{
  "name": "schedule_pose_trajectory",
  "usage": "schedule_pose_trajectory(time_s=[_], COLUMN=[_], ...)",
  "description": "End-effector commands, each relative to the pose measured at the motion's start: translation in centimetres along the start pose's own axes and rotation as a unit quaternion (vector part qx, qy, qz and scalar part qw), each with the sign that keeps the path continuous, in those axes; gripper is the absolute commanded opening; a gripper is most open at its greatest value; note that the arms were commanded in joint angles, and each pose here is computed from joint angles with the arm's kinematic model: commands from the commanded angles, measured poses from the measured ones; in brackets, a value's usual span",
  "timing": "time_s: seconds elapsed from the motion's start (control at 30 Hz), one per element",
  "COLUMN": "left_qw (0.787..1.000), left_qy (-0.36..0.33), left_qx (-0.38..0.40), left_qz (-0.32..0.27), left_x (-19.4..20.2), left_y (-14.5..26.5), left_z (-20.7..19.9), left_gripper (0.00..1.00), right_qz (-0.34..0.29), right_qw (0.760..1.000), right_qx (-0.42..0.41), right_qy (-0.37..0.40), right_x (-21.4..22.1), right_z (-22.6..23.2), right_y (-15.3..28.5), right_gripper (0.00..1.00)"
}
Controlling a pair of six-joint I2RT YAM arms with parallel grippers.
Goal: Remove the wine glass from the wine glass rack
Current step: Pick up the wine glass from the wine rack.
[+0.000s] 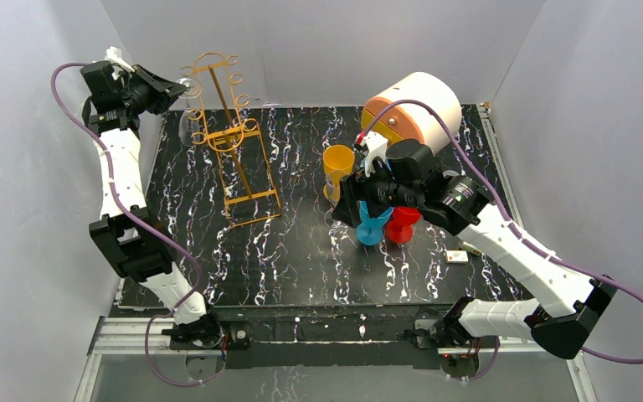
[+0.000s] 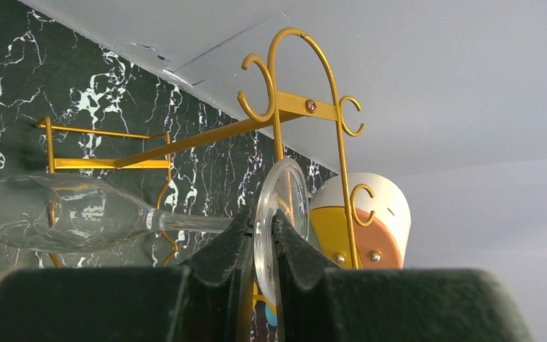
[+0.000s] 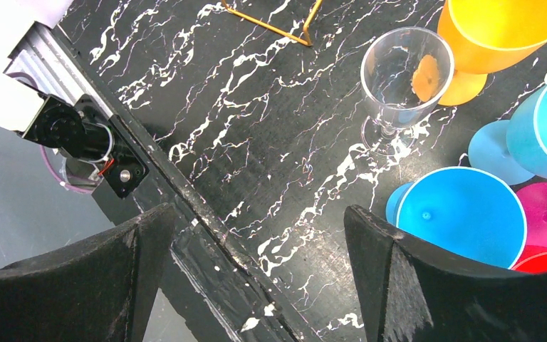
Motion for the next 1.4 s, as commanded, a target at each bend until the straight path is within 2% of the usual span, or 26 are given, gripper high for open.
schedule_pose_trajectory(time_s=[0.0,0.13,0.23,0.4,0.63,0.8,0.9,1.17,1.37], left_qw=[0.997,0.99,0.987,0.99,0.997,0.998,0.997,0.998,0.996], left_qy=[-0.026,0.017,0.039,0.036,-0.005,-0.011,-0.025,-0.038,-0.027], left_qx=[0.045,0.102,0.111,0.093,0.046,0.048,0.048,0.016,0.036], left_qz=[-0.058,-0.096,-0.109,-0.1,-0.069,-0.047,-0.05,-0.053,-0.082], left_x=[-2.6,-3.5,-3.7,-3.5,-3.0,-2.4,-2.3,-2.4,-3.0], left_y=[2.9,3.2,3.3,3.4,3.8,3.5,3.9,4.4,4.8], left_z=[-4.0,-4.8,-4.5,-4.1,-2.9,-2.3,-2.5,-2.1,-3.0], left_gripper=[0.05,0.04,0.05,0.08,0.13,0.13,0.05,0.02,0.0], right_qz=[-0.021,-0.021,-0.021,-0.024,-0.022,-0.027,-0.025,-0.022,-0.019], right_qw=[1.0,1.0,1.0,1.0,1.0,1.0,1.0,1.0,1.0], right_qx=[-0.014,-0.014,-0.012,-0.011,-0.011,-0.011,-0.013,-0.015,-0.014], right_qy=[0.004,0.003,0.004,0.004,0.004,0.004,0.001,-0.002,-0.003], right_x=[-0.9,-0.9,-0.8,-0.7,-0.7,-0.8,-0.8,-0.9,-0.8], right_z=[0.7,0.7,0.6,0.6,0.6,0.7,0.8,0.9,0.8], right_y=[0.8,0.9,1.0,1.3,1.3,1.6,1.5,1.3,1.1], right_gripper=[0.96,0.96,0.96,0.97,0.96,0.97,0.97,0.97,0.97])
Point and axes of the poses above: each gripper's point midway between its finger pads, its own y axis back along the fingers, its own z axis along the line the jaws close on, x = y × z, the point moved 7 cm from there along y, back along the fingers, and after that the axes turned 15 degrees about -y, right-handed, at the moved point
